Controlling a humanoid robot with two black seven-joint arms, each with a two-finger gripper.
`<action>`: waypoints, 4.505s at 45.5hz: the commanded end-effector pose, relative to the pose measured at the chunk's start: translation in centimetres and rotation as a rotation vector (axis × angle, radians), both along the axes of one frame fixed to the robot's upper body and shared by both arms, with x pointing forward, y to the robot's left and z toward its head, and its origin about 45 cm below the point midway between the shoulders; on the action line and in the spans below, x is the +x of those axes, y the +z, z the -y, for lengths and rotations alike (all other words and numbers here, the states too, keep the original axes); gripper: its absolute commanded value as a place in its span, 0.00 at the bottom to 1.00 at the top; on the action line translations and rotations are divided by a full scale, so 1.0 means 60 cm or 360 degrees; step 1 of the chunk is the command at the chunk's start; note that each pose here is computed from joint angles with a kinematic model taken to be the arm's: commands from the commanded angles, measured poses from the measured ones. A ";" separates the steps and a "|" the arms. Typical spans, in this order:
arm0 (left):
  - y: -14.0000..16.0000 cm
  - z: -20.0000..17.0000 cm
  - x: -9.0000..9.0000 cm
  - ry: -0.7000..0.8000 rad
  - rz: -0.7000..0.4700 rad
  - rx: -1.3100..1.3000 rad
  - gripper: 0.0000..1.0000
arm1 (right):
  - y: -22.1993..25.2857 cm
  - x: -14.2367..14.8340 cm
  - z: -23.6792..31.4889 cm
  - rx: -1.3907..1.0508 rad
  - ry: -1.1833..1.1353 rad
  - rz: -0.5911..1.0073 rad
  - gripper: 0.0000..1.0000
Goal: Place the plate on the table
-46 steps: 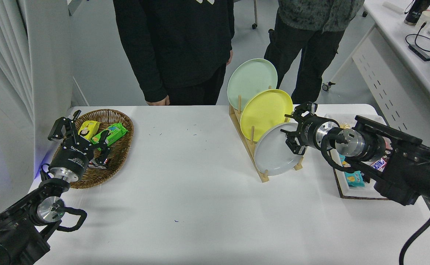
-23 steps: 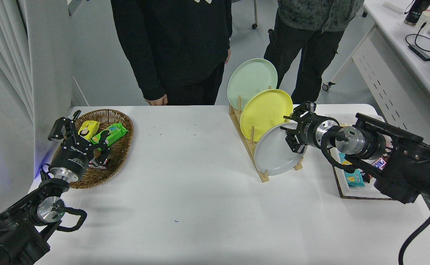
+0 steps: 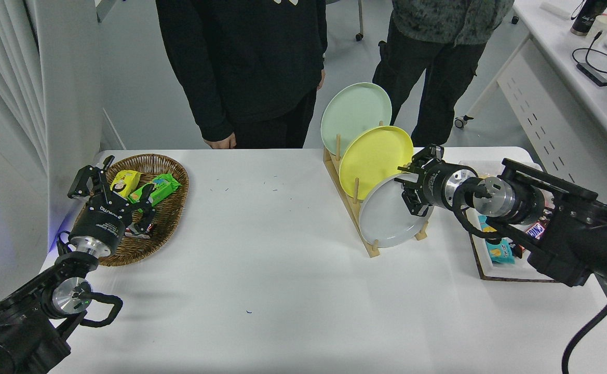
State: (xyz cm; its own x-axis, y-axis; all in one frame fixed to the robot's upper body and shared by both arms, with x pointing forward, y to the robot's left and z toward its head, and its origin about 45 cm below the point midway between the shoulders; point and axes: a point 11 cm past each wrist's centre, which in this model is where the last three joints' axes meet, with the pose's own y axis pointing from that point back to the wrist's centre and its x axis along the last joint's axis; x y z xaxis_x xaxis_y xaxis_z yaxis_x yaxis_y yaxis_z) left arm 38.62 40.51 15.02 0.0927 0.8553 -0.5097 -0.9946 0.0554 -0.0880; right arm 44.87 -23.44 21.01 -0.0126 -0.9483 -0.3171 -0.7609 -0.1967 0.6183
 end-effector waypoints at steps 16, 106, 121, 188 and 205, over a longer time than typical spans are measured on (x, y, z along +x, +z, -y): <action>0.001 0.000 0.001 0.0000 0.0002 -0.0001 0.98 | 0.006 0.001 -0.001 -0.0001 -0.0011 -0.0001 0.13; 0.000 0.000 0.000 0.0000 -0.0001 0.0001 0.98 | 0.164 -0.011 0.111 -0.0099 -0.0015 0.0146 0.00; 0.001 0.000 0.001 0.0000 0.0002 -0.0001 0.98 | 0.202 -0.003 0.118 -0.0188 0.0024 0.0159 0.00; 0.000 0.001 0.000 -0.0003 -0.0001 0.0001 0.98 | 0.191 -0.004 0.083 0.0150 -0.0092 -0.0044 0.00; 0.002 0.001 0.002 -0.0004 0.0004 0.0001 0.98 | 0.131 -0.021 0.060 0.0462 -0.0412 -0.0295 0.00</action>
State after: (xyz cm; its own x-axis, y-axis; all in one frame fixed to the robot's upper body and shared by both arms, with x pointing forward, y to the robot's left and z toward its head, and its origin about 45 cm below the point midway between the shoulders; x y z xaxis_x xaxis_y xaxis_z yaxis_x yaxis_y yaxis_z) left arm 38.71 40.43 15.10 0.0958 0.8556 -0.5086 -0.9943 0.0583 -0.0893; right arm 44.39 -27.28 31.02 -0.1809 -0.8591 -0.4788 -0.7224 -0.2144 0.6575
